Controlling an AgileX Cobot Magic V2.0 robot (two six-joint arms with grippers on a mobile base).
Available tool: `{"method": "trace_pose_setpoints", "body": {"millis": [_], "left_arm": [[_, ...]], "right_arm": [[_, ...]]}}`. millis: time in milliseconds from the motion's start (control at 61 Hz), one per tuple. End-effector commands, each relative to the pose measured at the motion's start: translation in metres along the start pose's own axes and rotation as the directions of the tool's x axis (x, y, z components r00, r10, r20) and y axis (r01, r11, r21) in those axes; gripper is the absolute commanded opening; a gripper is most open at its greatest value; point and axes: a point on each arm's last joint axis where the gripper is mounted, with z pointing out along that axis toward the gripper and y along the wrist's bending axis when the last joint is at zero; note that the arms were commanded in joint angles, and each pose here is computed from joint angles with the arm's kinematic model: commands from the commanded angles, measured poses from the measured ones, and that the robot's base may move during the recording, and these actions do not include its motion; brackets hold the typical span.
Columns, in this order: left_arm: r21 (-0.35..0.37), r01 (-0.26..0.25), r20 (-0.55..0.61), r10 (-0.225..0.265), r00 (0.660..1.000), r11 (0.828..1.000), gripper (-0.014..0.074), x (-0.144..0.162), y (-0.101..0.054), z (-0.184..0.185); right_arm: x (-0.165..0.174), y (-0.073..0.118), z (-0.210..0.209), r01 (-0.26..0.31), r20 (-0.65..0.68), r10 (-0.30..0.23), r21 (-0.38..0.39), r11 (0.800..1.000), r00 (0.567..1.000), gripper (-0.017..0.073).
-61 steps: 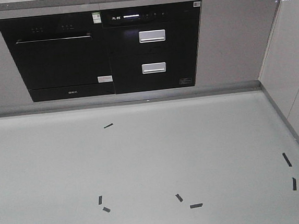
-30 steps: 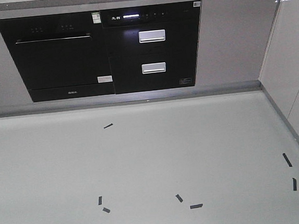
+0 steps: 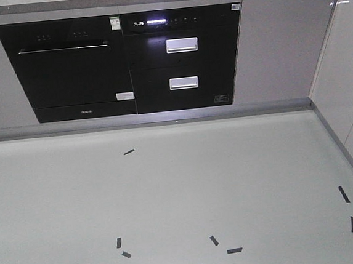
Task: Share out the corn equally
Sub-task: 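Drive the base forward toward the counter with the pot and plates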
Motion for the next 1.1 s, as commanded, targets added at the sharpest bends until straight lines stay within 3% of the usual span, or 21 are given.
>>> {"method": "trace_pose_setpoints", "body": {"millis": [0,1082], "left_arm": [[0.009,0.008,0.113,-0.009,0.994,1.0,-0.0006,-0.0153,-0.0008,-0.0027],[0.009,0.008,0.113,-0.009,0.994,1.0,-0.0006,-0.0153,-0.0008,-0.0027]], "right_arm": [[-0.0011,0.0003,-0.0001,0.021,0.065,-0.021,-0.001,1.0,0.998,-0.0002],[-0.0011,0.0003,-0.0001,0.021,0.065,-0.021,-0.001,1.0,0.998,-0.0002]]}}
